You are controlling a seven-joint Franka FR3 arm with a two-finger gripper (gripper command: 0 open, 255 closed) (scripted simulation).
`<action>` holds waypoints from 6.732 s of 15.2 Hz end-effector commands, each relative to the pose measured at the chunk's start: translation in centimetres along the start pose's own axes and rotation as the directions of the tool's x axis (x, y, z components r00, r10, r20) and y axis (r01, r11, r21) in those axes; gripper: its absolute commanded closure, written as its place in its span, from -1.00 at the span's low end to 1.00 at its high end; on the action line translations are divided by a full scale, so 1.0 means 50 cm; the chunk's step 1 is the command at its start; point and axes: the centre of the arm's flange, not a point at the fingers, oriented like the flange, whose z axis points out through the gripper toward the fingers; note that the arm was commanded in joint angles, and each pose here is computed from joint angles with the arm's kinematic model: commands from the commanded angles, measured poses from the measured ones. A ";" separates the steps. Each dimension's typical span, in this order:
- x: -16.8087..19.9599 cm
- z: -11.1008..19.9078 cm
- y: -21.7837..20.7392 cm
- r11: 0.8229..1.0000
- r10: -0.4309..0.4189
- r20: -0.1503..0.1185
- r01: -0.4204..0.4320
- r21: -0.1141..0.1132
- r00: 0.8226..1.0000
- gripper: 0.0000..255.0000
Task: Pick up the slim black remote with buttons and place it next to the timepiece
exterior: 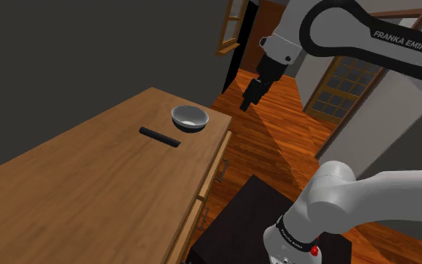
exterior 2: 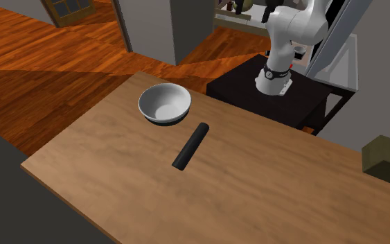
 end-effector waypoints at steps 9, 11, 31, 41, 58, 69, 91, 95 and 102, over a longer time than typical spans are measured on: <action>0.163 0.149 -0.007 0.998 -0.062 0.044 0.061 0.017 0.997 -1.00; 0.203 0.188 -0.011 0.997 -0.078 0.055 0.076 0.022 0.995 -1.00; 0.561 0.581 -0.086 0.973 -0.229 0.156 0.219 0.077 0.961 -1.00; 0.547 0.660 -0.089 0.973 -0.229 0.156 0.219 0.077 0.961 -1.00; 0.550 0.639 -0.090 0.973 -0.229 0.156 0.219 0.077 0.961 1.00; 0.566 0.524 -0.094 0.973 -0.229 0.156 0.219 0.077 0.961 1.00; 0.405 0.441 -0.454 0.973 -0.229 0.156 0.219 0.077 0.961 1.00; 0.360 0.438 -0.549 0.973 -0.229 0.156 0.219 0.077 0.961 1.00; 0.280 0.433 -0.715 0.973 -0.229 0.156 0.219 0.077 0.961 1.00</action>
